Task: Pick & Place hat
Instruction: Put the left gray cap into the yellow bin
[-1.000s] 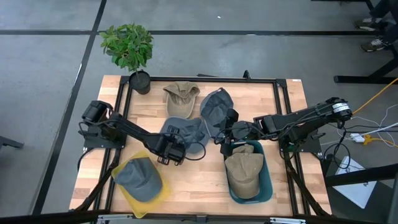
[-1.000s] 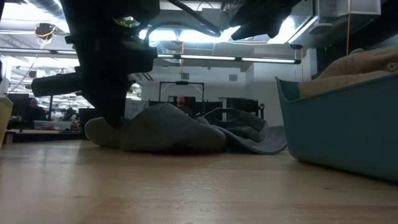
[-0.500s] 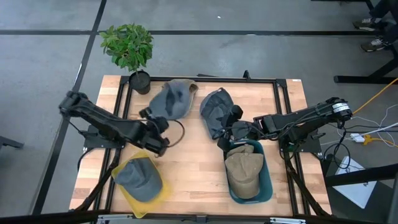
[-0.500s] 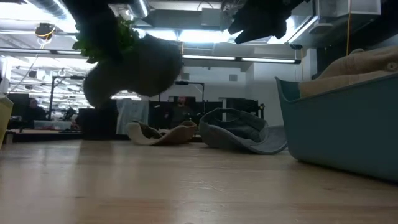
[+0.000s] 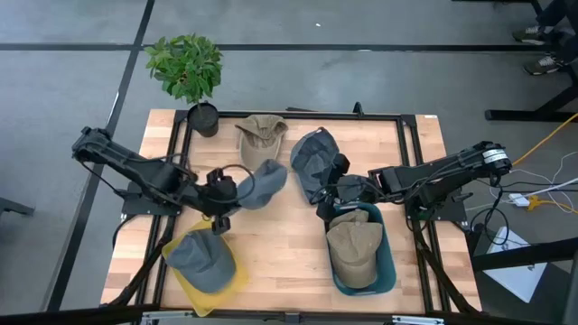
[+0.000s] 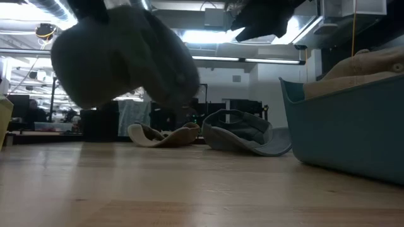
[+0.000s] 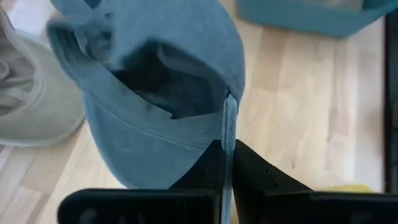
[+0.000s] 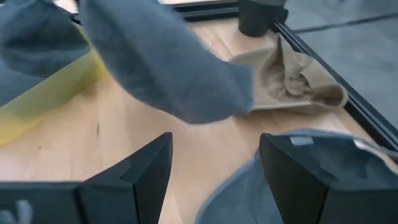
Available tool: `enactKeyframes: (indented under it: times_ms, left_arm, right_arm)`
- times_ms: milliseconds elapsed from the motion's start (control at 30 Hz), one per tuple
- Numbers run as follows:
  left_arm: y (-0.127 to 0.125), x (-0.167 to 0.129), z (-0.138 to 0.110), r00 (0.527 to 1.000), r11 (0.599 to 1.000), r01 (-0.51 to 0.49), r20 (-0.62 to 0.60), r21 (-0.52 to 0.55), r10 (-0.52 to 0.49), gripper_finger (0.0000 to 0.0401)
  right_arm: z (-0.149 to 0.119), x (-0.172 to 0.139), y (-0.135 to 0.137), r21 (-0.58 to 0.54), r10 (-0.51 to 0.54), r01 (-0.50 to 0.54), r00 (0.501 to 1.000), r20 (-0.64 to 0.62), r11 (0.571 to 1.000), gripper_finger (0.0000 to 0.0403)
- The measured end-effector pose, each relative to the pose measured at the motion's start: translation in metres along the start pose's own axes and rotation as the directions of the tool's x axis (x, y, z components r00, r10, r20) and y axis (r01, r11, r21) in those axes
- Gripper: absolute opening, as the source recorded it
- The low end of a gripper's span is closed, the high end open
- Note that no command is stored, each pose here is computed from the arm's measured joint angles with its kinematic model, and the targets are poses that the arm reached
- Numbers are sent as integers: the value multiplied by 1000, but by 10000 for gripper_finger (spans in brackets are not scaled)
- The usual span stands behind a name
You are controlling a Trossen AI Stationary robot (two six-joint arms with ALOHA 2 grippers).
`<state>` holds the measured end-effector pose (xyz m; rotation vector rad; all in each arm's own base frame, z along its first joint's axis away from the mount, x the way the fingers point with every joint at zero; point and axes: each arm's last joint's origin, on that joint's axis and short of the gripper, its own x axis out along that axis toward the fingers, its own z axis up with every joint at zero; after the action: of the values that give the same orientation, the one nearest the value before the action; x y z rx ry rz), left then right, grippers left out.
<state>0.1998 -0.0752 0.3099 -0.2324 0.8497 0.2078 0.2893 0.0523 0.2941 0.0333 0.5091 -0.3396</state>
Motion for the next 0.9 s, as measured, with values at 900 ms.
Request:
enactKeyframes:
  times_ms: [900]
  left_arm:
    - [9,-40,24,921,997,71,387,-34,-53,10]
  right_arm:
    - [33,22,-13,-37,-75,90,952,295,995,239]
